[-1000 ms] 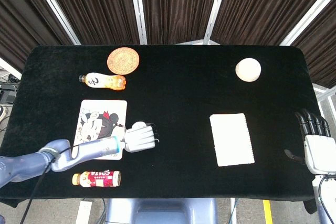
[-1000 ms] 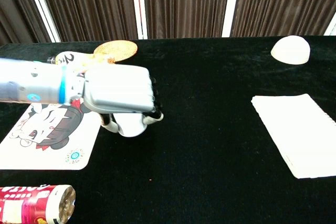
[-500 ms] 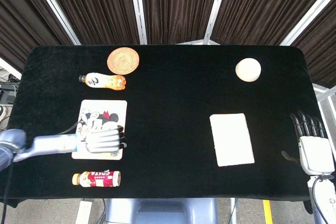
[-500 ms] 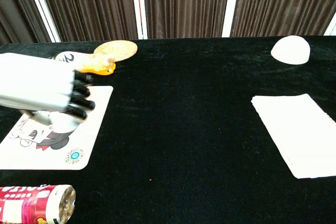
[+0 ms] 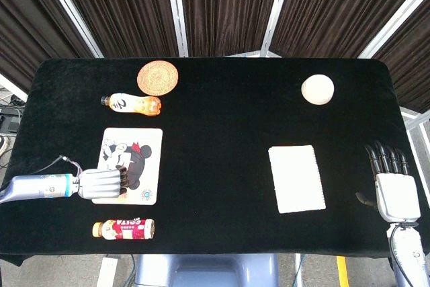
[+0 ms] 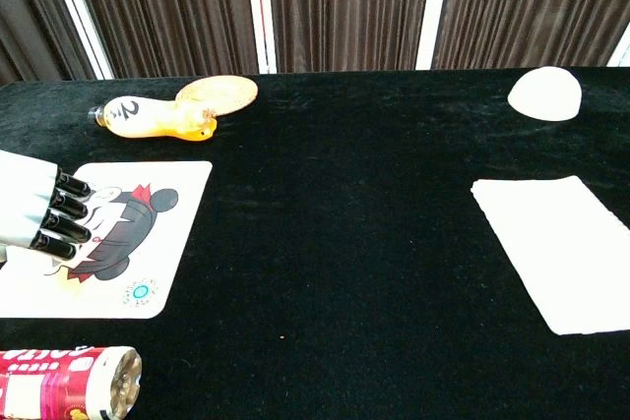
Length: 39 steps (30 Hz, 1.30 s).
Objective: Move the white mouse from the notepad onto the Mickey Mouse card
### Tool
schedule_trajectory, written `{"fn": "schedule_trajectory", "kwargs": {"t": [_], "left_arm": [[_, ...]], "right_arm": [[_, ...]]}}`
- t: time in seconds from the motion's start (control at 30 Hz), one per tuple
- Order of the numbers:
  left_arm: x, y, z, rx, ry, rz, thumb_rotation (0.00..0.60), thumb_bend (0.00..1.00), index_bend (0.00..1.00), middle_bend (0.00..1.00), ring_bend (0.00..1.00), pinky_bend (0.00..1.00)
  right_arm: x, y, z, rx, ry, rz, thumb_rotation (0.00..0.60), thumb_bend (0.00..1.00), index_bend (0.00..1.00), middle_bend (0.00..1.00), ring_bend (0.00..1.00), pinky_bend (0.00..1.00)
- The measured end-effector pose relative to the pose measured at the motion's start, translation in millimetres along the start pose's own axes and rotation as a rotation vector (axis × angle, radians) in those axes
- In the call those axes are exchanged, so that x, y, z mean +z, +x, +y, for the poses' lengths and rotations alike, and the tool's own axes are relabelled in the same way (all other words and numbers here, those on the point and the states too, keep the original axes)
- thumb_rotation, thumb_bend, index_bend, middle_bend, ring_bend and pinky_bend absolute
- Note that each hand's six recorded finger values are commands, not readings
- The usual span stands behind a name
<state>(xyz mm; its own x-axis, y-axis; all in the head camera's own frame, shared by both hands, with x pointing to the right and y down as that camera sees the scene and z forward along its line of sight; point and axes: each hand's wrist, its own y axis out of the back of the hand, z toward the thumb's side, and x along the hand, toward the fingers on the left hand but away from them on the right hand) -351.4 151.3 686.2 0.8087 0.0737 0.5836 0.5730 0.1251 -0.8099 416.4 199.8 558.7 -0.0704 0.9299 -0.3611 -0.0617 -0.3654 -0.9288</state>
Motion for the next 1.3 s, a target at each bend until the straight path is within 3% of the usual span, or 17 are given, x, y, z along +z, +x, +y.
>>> {"fn": "schedule_trajectory", "kwargs": {"t": [0.4, 0.43, 0.5, 0.57, 0.67, 1.03, 1.13, 1.23, 1.3], "left_arm": [[-8, 29, 1, 0.007, 0.042, -0.026, 0.600, 0.07, 0.65, 0.46, 0.45, 0.40], [-9, 31, 1, 0.005, 0.046, -0.029, 0.600, 0.07, 0.61, 0.42, 0.41, 0.37], [-10, 34, 0, -0.004, 0.057, -0.036, 0.600, 0.07, 0.43, 0.23, 0.27, 0.27], [-11, 35, -2, -0.012, 0.070, -0.035, 0.600, 0.07, 0.16, 0.03, 0.06, 0.10], [-13, 36, -2, -0.014, 0.082, -0.030, 0.600, 0.06, 0.00, 0.00, 0.00, 0.00], [-30, 18, 7, 0.017, 0.120, 0.036, 0.600, 0.07, 0.00, 0.00, 0.00, 0.00], [-37, 7, 15, 0.057, 0.107, 0.099, 0.600, 0.06, 0.00, 0.00, 0.00, 0.00], [-49, -3, 25, 0.114, 0.065, 0.215, 0.600, 0.05, 0.00, 0.00, 0.00, 0.00], [-59, -11, 31, 0.169, 0.006, 0.335, 0.600, 0.04, 0.00, 0.00, 0.00, 0.00]], "right_arm": [[-5, -2, -1, 0.000, -0.002, -0.017, 0.600, 0.00, 0.02, 0.00, 0.00, 0.00], [-6, -3, -1, 0.000, -0.002, -0.018, 0.600, 0.00, 0.02, 0.00, 0.00, 0.00], [-6, -3, -1, 0.000, -0.001, -0.019, 0.600, 0.00, 0.02, 0.00, 0.00, 0.00], [-6, -3, -1, 0.000, 0.000, -0.020, 0.600, 0.00, 0.02, 0.00, 0.00, 0.00], [-7, -3, -1, 0.002, 0.001, -0.022, 0.600, 0.00, 0.02, 0.00, 0.00, 0.00], [-3, 0, 1, 0.004, -0.008, -0.010, 0.600, 0.00, 0.02, 0.00, 0.00, 0.00], [-1, 1, 2, 0.008, -0.013, -0.002, 0.600, 0.00, 0.02, 0.00, 0.00, 0.00], [1, 3, 4, 0.006, -0.021, 0.010, 0.600, 0.00, 0.02, 0.00, 0.00, 0.00], [2, 4, 5, 0.004, -0.026, 0.017, 0.600, 0.00, 0.02, 0.00, 0.00, 0.00]]}}
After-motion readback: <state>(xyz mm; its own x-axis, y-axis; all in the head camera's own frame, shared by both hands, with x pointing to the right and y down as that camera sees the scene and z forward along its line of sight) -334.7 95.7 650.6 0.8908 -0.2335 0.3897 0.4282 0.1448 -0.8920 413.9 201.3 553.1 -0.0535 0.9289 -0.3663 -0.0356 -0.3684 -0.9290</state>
